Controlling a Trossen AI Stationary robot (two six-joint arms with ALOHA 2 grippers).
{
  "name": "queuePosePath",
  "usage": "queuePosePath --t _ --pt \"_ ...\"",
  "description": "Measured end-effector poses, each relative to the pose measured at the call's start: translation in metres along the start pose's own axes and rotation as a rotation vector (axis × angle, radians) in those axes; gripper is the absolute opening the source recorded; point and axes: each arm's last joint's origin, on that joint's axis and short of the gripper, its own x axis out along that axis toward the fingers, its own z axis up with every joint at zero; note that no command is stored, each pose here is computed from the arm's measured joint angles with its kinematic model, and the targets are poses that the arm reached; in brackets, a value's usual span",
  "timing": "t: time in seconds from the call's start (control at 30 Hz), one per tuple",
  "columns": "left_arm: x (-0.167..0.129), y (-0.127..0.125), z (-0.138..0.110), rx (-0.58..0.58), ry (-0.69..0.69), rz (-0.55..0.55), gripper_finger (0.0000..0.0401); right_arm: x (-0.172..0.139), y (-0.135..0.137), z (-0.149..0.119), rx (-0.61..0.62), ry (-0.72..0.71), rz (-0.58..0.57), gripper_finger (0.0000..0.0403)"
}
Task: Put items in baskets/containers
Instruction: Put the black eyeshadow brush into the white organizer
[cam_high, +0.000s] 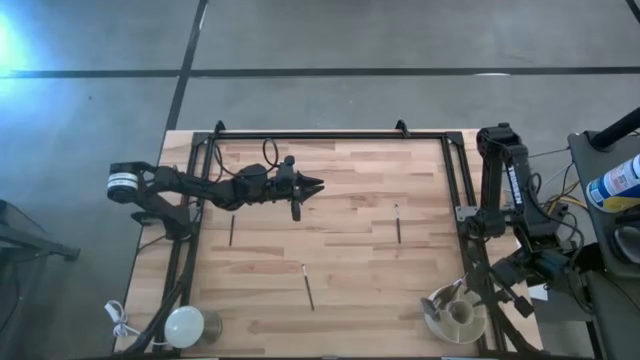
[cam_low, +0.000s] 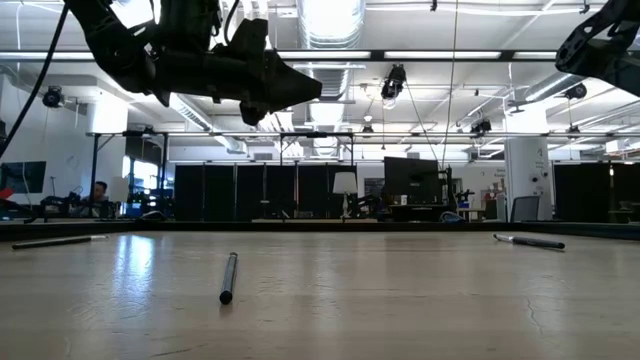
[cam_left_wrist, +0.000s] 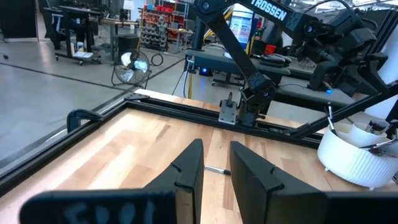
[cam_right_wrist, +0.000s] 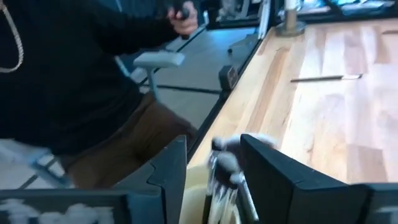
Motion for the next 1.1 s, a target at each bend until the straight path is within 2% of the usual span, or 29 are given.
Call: queuePosePath --t 0.17,0.27,0.4,0.67,0.93,1.1 --pt "0.000 0.001 0.000 0.002 0.002 0.009 0.0071 0.008 -0.003 0.016 -0.032 -0.041 -0.084 0.0114" --pt "0.000 0.002 -0.001 0.010 0.004 0.038 0.0071 0.019 -0.014 0.022 -0.075 -0.053 -0.200 0.0075" --pt "0.000 0.004 -0.005 0.029 0.043 0.065 0.0062 0.036 -0.039 0.028 -0.061 -0.035 -0.383 0.0018" --pt "-0.002 0.005 -0.016 0.016 0.161 0.086 0.0016 0.062 -0.093 0.050 0.050 0.011 -0.609 0.0008" --pt "-0.009 0.009 -0.027 0.023 0.188 0.094 0.0002 0.073 -0.151 0.078 0.105 -0.071 -0.638 0.0008" --pt "-0.020 0.013 -0.040 0.022 0.126 0.096 0.0000 0.079 -0.185 0.089 0.103 -0.112 -0.674 0.0008"
